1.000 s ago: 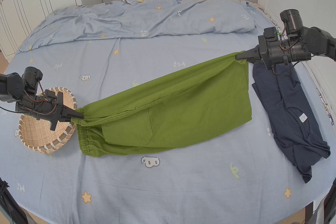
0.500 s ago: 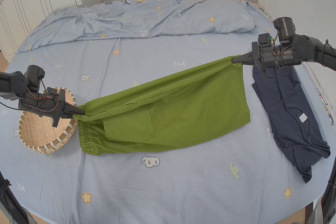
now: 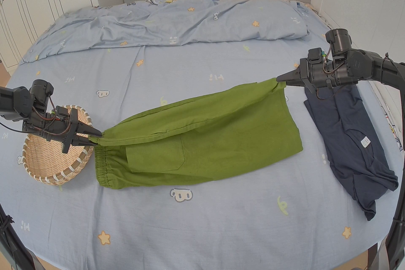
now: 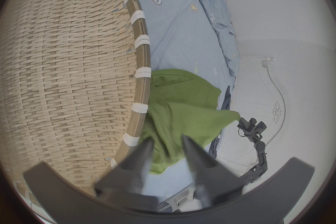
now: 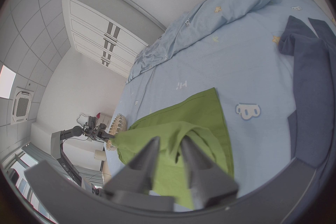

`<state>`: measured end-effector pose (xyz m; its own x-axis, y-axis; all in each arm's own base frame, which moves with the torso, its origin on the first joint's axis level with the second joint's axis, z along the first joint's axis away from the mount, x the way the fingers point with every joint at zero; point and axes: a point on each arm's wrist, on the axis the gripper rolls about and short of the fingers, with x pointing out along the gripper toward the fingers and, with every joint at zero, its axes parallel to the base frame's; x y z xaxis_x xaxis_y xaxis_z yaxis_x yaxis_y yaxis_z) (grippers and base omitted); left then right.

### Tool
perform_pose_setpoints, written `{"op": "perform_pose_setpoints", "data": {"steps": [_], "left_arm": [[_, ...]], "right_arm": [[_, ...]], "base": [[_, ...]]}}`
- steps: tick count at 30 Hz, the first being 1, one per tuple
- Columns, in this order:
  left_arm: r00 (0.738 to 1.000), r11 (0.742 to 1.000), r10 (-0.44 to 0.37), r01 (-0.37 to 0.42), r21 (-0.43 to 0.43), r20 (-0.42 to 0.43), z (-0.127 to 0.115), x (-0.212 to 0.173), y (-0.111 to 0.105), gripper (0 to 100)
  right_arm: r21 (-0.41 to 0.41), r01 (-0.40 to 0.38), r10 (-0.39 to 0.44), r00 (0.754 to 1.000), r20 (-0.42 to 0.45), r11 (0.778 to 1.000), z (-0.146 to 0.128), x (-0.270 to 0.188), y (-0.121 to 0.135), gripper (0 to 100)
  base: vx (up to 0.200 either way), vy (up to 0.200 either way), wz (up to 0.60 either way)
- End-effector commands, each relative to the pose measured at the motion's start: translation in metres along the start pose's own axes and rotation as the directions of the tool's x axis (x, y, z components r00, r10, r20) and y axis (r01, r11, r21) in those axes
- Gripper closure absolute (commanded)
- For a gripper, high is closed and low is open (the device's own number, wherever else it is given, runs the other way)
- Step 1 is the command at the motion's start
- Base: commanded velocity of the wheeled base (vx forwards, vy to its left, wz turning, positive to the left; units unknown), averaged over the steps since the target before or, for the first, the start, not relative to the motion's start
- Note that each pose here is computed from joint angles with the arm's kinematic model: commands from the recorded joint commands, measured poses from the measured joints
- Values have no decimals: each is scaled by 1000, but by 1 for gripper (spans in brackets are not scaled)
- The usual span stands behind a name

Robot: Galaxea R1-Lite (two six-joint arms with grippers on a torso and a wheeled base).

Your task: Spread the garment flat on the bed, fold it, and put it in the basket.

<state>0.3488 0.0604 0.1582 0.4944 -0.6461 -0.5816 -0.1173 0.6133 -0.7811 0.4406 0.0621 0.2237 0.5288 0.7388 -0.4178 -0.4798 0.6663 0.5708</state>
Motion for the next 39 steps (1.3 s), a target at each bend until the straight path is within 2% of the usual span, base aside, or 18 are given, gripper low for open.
{"op": "perform_pose_setpoints", "data": {"steps": [1, 9, 14, 19, 22, 24, 27, 28, 31, 34, 35, 36, 39], "left_arm": [[1000, 1000, -6, 6, 3, -7, -1, 2, -2, 0], [1000, 1000, -10, 10, 15, 10, 1, -1, -3, 0], [1000, 1000, -14, 14, 15, 25, 1, -4, -4, 0], [999, 996, -46, 46, 78, -12, -24, -5, -36, 0], [995, 990, -65, 74, 119, -80, -40, 13, -53, 0], [992, 985, -81, 94, 143, -97, -42, 25, -62, 0], [991, 983, -90, 104, 154, -95, -37, 43, -62, 0], [992, 978, -102, 114, 177, -76, -33, 53, -63, 0], [994, 971, -105, 111, 211, -40, -29, 76, -71, 0], [998, 980, -48, 41, 196, 29, -21, 98, -68, 0], [998, 980, -48, 41, 196, 29, -21, 98, -68, 0], [998, 983, -17, 6, 182, 59, -16, 107, -62, 0], [994, 984, -20, 0, 177, 112, -4, 112, -58, 0]], "right_arm": [[-1, -8, 8, 1000, -7, 1000, -1, 2, 2, 0], [-2, -13, 13, 1000, -12, 1000, -2, 4, 4, 0], [-27, -21, 21, 1000, 9, 999, 3, -5, 15, 0], [-3, -15, 15, 1000, -7, 1000, -9, -23, 26, 0], [22, -9, 10, 1000, -19, 1000, -26, -32, 27, 0], [17, -14, 14, 1000, -9, 1000, -37, -35, 26, 0], [-1, -12, 12, 1000, 27, 1000, -48, -39, 18, 0], [-26, -21, 23, 998, 62, 999, -58, -39, 12, 0], [-76, -72, 82, 988, 128, 994, -64, -40, 6, 0], [-33, -101, 105, 983, 153, 994, -63, -43, 8, 0], [-33, -101, 105, 983, 153, 994, -63, -43, 8, 0], [-32, -106, 110, 981, 157, 994, -63, -46, 12, 0], [-34, -110, 114, 982, 150, 993, -64, -43, 12, 0]], "base": [[0, 0, 0], [0, 0, 0], [0, 0, 0], [0, 0, 0], [0, 0, 0], [0, 0, 0], [0, 0, 0], [0, 0, 0], [0, 0, 0], [0, 0, 0], [0, 0, 0], [0, 0, 0], [0, 0, 0]]}}
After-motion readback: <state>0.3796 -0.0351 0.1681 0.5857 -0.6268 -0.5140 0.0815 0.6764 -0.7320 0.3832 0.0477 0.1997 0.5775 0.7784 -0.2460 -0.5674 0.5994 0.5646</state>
